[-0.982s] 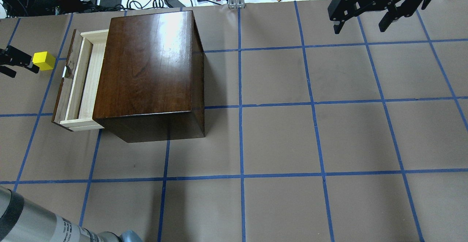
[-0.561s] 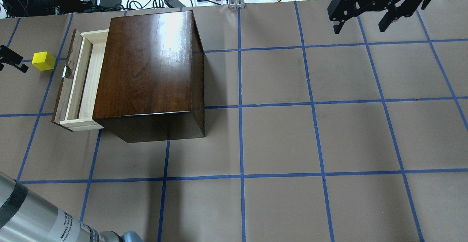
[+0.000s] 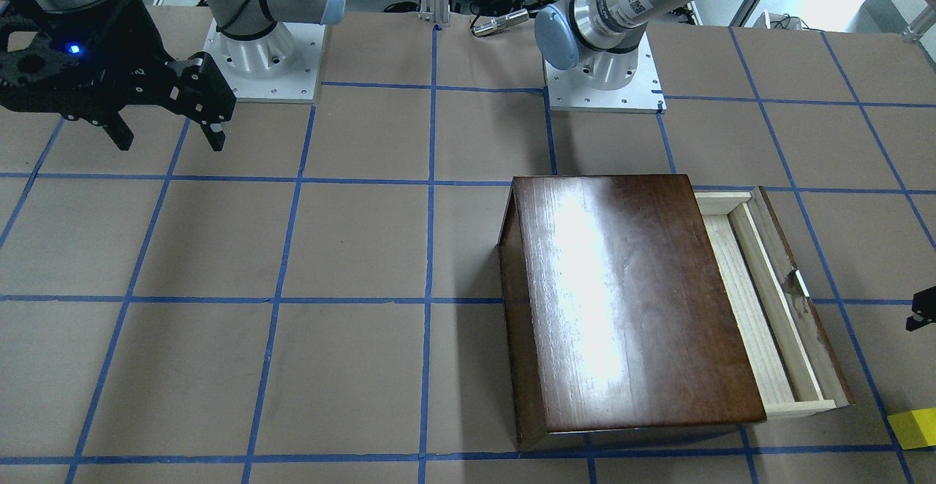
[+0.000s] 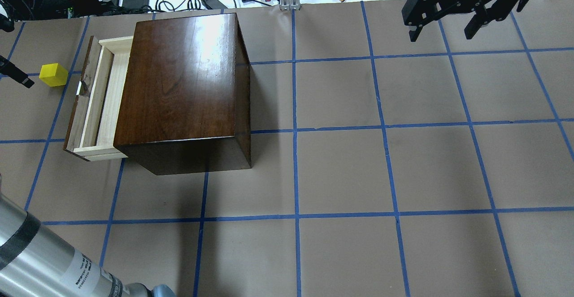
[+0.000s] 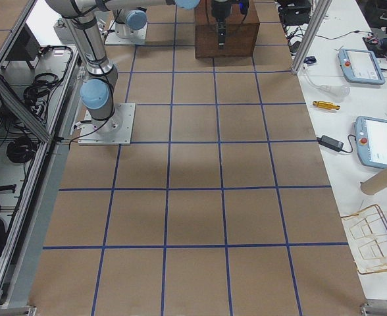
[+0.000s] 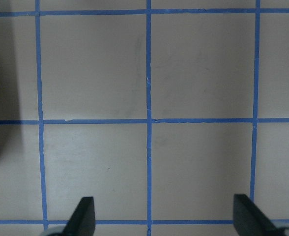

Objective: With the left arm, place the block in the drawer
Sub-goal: 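Release the handle and move the left gripper above the yellow cube, then lower the left gripper and grasp the yellow cube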

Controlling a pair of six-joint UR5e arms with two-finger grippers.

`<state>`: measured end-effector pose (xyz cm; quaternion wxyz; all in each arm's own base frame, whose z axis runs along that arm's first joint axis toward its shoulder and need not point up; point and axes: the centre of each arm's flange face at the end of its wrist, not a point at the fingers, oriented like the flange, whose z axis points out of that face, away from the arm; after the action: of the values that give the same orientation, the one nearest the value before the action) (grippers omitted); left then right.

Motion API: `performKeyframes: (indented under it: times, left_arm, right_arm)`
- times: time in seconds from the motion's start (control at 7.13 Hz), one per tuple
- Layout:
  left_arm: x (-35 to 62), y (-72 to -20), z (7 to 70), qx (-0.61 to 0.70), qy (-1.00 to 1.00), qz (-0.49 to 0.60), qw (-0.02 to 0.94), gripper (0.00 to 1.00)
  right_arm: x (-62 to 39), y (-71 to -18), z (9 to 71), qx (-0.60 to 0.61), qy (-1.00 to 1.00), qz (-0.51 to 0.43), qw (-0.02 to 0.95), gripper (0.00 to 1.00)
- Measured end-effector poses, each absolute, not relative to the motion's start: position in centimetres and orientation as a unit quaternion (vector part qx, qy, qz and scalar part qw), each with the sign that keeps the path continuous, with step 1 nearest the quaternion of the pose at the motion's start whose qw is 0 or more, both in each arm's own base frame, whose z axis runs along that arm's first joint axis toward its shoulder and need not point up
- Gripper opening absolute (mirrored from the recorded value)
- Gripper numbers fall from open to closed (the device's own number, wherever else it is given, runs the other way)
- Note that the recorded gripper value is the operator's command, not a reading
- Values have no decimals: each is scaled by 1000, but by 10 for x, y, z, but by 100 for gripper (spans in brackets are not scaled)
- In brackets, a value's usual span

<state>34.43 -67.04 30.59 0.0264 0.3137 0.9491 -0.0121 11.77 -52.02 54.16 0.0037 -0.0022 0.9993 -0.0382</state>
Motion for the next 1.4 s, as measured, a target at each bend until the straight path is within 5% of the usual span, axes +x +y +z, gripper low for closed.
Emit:
performKeyframes:
  times: [0.84, 1.4]
  left_arm:
    - [375, -715, 251, 623, 782, -8, 31, 98]
    - [381, -731, 224, 688, 723, -20, 54, 97]
  right_arm:
    - [118, -520, 542, -2, 999, -38, 4, 100]
    - [118, -520, 542, -2, 999, -38, 4, 100]
